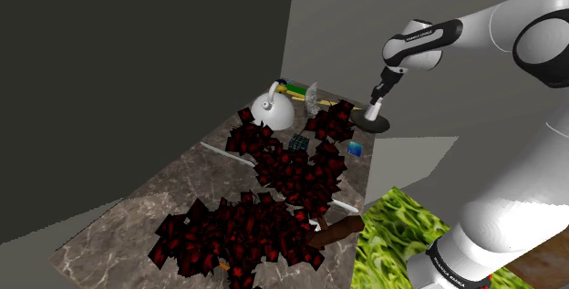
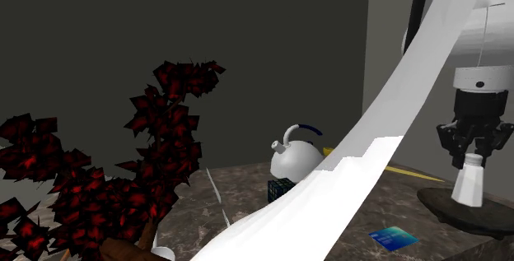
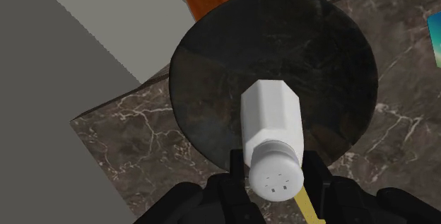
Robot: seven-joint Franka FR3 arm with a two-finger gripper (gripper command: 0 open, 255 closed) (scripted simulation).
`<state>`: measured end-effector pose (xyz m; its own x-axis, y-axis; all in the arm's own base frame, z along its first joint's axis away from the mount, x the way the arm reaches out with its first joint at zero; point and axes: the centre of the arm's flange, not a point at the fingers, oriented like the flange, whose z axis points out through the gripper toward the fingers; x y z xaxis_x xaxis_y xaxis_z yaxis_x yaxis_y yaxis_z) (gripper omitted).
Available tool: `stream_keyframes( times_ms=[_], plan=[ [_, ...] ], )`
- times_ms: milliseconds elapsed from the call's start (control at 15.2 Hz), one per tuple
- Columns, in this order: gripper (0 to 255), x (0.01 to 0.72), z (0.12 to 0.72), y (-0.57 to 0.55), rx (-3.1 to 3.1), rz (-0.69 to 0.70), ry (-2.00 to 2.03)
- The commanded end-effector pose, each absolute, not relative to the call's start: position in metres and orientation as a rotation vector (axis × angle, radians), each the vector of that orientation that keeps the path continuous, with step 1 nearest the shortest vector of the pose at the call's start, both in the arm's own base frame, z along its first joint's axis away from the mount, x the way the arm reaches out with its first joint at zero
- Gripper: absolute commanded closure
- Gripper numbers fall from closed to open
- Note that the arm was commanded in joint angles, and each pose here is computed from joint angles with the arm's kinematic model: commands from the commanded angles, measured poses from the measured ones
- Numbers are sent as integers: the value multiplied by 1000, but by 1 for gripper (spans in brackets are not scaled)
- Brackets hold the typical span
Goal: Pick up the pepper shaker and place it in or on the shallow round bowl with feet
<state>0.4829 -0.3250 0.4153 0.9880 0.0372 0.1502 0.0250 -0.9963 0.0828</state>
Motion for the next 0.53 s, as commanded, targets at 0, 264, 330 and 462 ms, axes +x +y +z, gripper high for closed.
stream_keyframes(
  times_ms=[0,264,330,462],
  plan=[
    [255,483,413,-325,3051,234,48],
    [255,483,413,-325,3051,234,48],
    [255,483,413,-325,3051,234,48],
    [0,483,413,-325,3051,234,48]
  ],
)
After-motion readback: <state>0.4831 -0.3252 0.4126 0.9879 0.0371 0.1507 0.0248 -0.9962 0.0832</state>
